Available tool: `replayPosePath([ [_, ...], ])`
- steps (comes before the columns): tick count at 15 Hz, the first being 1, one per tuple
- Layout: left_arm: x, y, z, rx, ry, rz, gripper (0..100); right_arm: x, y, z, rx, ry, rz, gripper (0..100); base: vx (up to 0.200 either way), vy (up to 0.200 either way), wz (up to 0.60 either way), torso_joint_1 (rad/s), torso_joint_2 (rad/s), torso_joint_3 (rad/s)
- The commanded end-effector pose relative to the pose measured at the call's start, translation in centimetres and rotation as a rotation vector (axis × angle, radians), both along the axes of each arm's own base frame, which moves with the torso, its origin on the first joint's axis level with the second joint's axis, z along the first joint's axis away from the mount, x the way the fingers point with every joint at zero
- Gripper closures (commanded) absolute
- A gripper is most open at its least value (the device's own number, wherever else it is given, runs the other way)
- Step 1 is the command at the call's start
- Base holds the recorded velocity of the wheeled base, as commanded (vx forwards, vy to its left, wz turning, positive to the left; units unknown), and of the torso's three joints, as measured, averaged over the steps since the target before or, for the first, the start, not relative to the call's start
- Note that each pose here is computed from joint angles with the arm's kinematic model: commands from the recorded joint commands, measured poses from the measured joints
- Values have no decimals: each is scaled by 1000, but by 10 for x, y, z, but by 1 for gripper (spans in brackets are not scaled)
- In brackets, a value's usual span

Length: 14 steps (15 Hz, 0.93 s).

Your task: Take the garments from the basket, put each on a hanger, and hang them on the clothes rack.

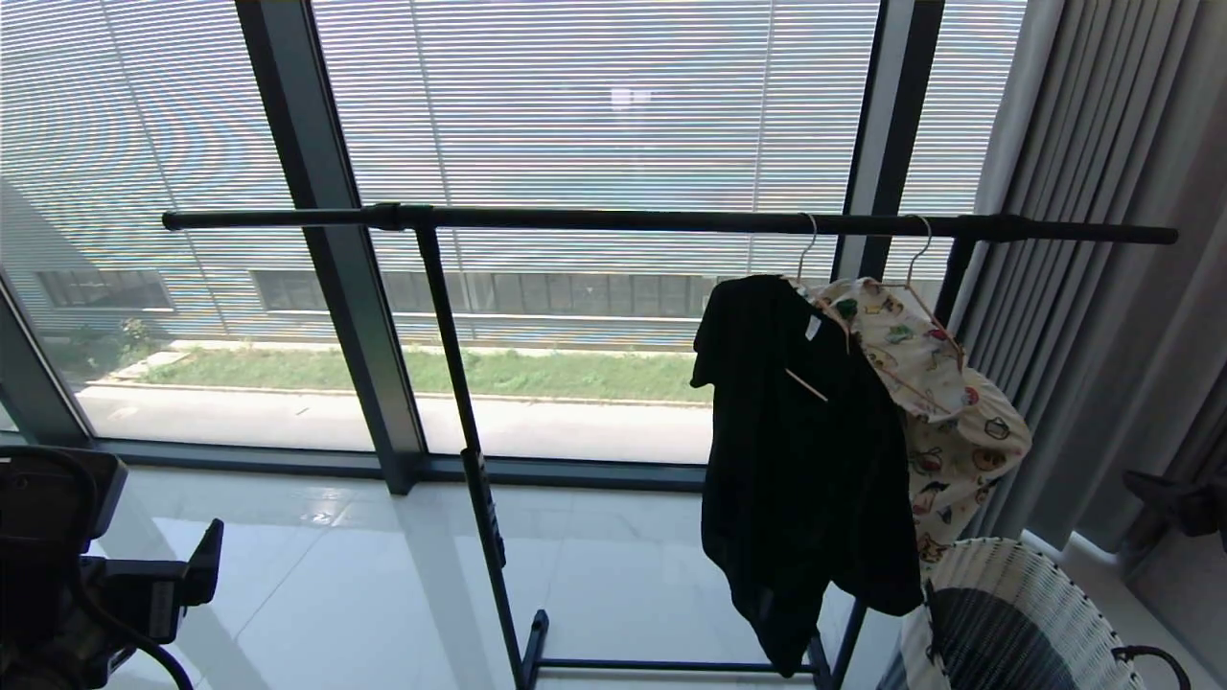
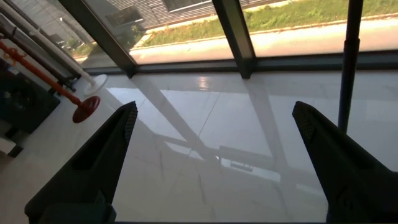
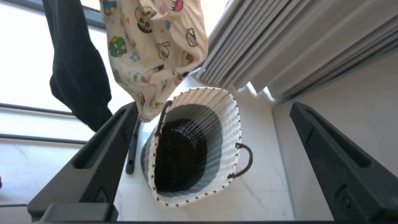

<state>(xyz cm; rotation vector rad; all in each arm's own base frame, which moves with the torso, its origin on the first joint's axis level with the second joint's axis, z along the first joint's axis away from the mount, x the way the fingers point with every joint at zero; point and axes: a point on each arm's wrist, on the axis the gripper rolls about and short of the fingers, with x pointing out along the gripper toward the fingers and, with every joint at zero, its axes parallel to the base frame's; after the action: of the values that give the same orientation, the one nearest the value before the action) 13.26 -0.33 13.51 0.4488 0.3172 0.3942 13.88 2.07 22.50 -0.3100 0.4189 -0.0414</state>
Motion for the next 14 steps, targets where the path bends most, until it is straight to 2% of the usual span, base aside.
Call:
replayPosePath([
  [1, -2, 1, 2, 0, -13, 4, 0, -2, 0, 1, 1, -7, 2, 0, -200, 0, 0, -2, 2, 2],
  [5, -3, 2, 0, 2, -8, 10, 0, -4, -1, 3, 3, -20, 2, 0, -200, 0, 0, 0, 4, 5],
  [12, -12, 5, -6, 2, 4, 33, 0, -7, -2, 4, 6, -30, 0, 0, 0, 0, 0, 0, 0, 0],
  [14, -12, 9, -6, -1, 3, 66, 0, -9, -2, 2, 5, -29, 0, 0, 0, 0, 0, 0, 0, 0],
])
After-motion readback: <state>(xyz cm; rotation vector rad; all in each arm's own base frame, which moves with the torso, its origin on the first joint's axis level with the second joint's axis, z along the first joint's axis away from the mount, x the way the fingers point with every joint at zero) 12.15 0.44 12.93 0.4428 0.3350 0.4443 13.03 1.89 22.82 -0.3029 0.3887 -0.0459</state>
